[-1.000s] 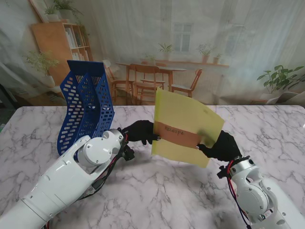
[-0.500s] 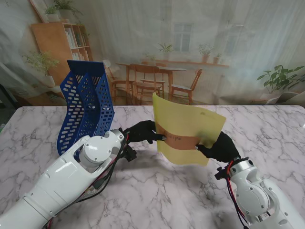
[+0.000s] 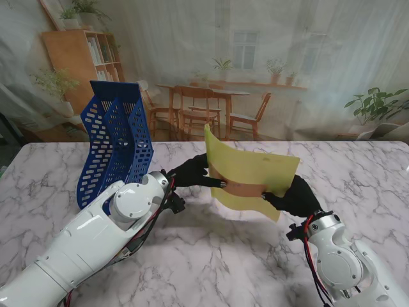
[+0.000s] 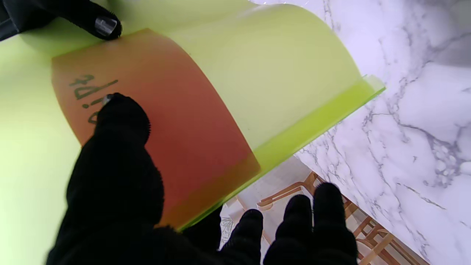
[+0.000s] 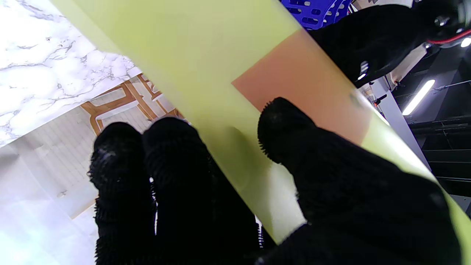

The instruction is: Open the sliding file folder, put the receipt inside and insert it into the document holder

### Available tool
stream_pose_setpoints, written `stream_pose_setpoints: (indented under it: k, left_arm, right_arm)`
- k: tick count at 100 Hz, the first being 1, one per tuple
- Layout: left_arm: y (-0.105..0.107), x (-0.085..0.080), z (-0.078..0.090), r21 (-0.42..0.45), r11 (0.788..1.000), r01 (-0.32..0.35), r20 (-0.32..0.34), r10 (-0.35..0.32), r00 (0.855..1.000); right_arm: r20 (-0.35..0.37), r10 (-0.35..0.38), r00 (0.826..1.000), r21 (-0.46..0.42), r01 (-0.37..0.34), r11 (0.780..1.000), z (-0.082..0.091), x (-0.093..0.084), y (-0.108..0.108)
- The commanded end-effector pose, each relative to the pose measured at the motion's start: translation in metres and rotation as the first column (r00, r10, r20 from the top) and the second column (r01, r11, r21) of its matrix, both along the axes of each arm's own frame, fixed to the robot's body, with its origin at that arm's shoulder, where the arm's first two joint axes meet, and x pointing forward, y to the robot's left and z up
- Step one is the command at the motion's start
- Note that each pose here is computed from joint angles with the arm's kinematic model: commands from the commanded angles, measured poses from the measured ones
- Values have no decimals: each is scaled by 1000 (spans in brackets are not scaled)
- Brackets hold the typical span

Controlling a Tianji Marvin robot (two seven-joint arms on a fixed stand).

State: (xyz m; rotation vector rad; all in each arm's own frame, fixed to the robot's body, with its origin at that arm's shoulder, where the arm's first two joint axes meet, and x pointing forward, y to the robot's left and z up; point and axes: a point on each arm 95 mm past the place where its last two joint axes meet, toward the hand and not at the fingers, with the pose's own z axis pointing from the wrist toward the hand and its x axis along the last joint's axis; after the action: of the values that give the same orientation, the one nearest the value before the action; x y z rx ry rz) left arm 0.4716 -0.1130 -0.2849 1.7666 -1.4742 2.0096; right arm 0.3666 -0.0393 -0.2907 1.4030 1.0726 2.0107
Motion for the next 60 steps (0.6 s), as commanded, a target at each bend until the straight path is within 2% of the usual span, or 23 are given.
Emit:
stream_pose_setpoints:
  k: [1,24,44,60]
  left_arm:
    - [-8,-3,0,-20,1000,15,-4,-15,1000]
    - [-9,-2,0,-9,1000,10,28,-10,1000]
    - [-12,-5,1,-49,998,32,-22,-33,999]
    - [-14,-8,0,-69,997,31,-65,-35,997]
  right_arm:
    - [3,4,1000,7,-4,1000,2,-1,3]
    - [-6,6,1000,19,-5,1000,3,-1,4]
    - [-16,4,1000,27,-3,1000,3,0,6]
    - [5,-29,1000,43,29,999,3,4,4]
